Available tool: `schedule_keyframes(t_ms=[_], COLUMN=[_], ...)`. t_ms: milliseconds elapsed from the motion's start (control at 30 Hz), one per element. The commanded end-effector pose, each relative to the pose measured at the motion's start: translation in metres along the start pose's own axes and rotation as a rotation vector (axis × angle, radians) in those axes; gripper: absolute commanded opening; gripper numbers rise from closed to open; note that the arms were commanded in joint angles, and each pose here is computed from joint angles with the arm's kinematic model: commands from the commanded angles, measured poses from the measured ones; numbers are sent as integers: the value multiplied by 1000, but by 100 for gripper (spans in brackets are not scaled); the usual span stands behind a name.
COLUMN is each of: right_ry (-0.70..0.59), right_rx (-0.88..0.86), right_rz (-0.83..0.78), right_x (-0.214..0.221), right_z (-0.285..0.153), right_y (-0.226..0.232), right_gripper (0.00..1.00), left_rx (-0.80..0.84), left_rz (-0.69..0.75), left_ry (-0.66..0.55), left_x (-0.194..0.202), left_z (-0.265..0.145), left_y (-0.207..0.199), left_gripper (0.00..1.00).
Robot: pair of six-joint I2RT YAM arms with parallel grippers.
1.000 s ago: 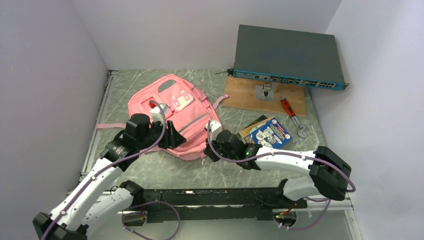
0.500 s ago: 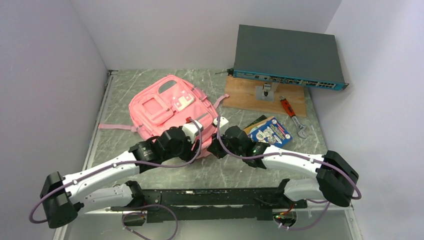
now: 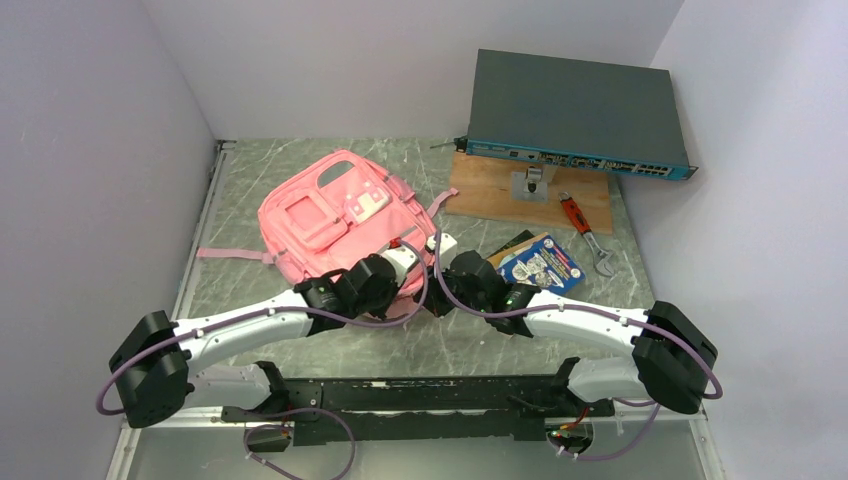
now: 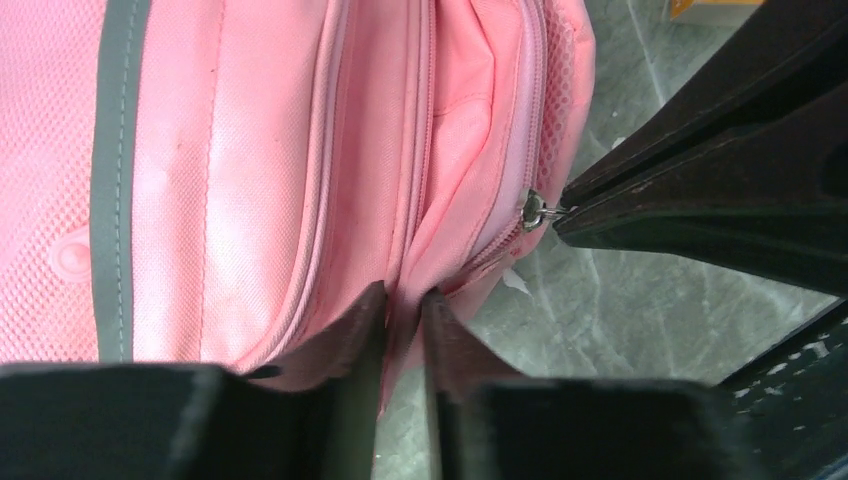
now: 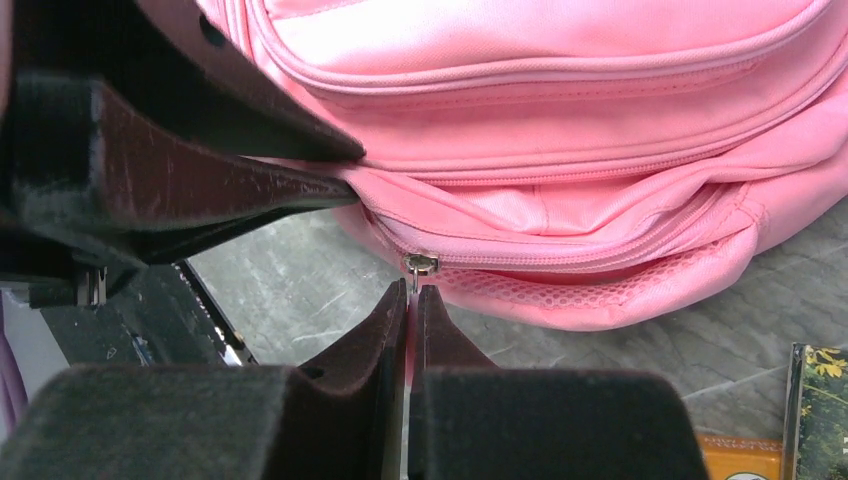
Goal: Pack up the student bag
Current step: Unzip the student bag at the center of the board.
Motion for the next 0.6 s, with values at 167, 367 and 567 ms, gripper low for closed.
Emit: schedule_keyframes(t_ms=[167, 367, 567], right_ry=[-40, -21, 0], right_rx=[122, 229, 295], right_rz=[1, 8, -8], right_x=[-16, -22, -27], right_z=[2, -1, 7], right_y=[-11, -30, -61], right_gripper=[0, 0, 0], left_rx=[-133, -156, -88], left_rz=[-41, -82, -103], left_ry=[-151, -259, -373], left_x=[-19, -18, -21], left_z=[-33, -64, -89], left_y=[15, 28, 33], left_gripper=[0, 0, 0])
Point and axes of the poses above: each gripper's point midway between its finger pads, its own z axis out along the fingers, its own y axis along the line the jaws close on, x = y × z, the point moved 10 cm from there along -z, back along the fingers, and after that the axes turned 11 degrees about -z, right-handed, at the moved point
